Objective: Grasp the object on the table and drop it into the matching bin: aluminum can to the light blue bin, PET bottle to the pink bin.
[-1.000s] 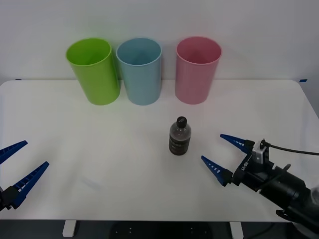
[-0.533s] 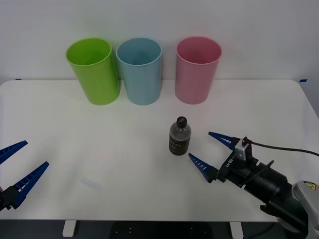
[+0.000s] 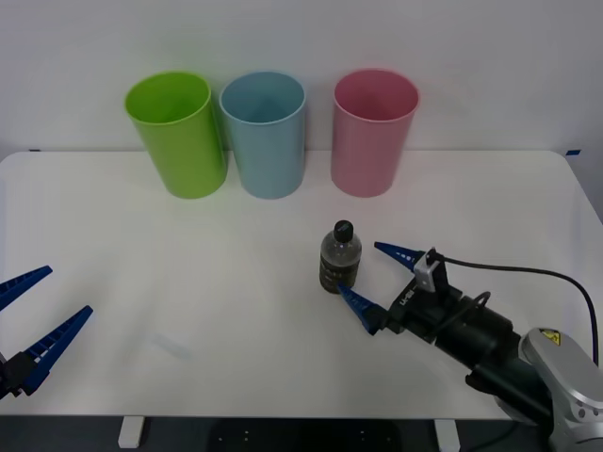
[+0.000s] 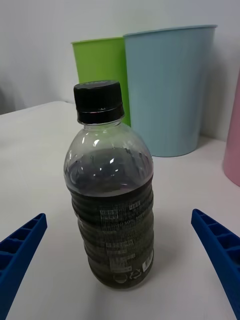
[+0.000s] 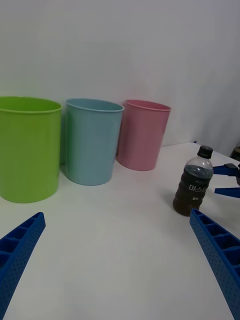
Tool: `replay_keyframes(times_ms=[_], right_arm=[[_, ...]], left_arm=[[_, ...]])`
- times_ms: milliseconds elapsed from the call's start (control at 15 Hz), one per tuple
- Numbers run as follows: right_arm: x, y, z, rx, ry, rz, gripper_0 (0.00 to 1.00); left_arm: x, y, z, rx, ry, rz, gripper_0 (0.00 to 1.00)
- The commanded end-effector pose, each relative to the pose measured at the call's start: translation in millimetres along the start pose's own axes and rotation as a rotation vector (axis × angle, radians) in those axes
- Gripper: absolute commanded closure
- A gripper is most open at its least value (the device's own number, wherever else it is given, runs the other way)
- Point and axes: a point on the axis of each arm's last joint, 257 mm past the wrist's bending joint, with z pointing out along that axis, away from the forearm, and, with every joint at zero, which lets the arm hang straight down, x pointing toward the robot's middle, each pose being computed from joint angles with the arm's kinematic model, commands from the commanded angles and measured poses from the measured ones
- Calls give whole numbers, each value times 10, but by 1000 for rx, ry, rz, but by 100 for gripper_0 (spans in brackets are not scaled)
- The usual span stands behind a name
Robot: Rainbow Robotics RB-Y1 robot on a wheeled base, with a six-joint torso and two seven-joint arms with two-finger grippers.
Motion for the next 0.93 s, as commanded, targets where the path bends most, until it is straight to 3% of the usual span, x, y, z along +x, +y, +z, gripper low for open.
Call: replay_keyframes(times_ms=[67,667,933], right_arm=[[-19,-42,98,20,8,-7,0],[-14,-73,443,87,50,-29,0],[-19,-38,502,92,52,-27,0]], left_arm=[[0,0,0,0,0,0,0],[0,0,0,0,0,0,0],[0,0,0,0,0,0,0]])
